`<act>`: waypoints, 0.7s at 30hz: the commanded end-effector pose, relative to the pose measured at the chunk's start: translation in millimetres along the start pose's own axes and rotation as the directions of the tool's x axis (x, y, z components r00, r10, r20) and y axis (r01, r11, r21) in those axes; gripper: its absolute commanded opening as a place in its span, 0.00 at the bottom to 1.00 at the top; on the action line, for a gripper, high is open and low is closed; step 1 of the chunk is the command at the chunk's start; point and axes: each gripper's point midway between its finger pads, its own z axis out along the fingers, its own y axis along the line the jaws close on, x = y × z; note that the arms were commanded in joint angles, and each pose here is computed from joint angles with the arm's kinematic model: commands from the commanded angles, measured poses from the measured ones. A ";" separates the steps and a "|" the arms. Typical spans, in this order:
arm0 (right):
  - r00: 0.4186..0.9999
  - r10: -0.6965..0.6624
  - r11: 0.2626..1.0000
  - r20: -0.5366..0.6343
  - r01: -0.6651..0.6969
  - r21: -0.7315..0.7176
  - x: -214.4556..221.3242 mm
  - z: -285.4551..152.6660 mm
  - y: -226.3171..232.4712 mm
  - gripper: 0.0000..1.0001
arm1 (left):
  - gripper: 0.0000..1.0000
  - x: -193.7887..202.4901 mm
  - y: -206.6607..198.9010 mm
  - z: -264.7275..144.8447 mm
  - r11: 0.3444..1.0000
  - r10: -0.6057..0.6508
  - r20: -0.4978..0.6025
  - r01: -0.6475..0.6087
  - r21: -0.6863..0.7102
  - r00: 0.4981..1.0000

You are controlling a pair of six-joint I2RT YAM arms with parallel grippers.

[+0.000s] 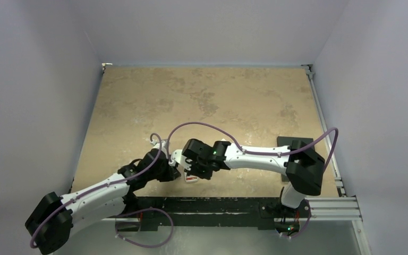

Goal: Load the batteries into the remote control

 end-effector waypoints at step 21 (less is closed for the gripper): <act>0.942 -0.334 0.941 -0.010 0.333 -0.062 -23.6 10.2 -0.8 0.02 | 0.60 -31.1 29.4 -35.2 0.963 -0.168 0.203 0.205 -0.178 0.965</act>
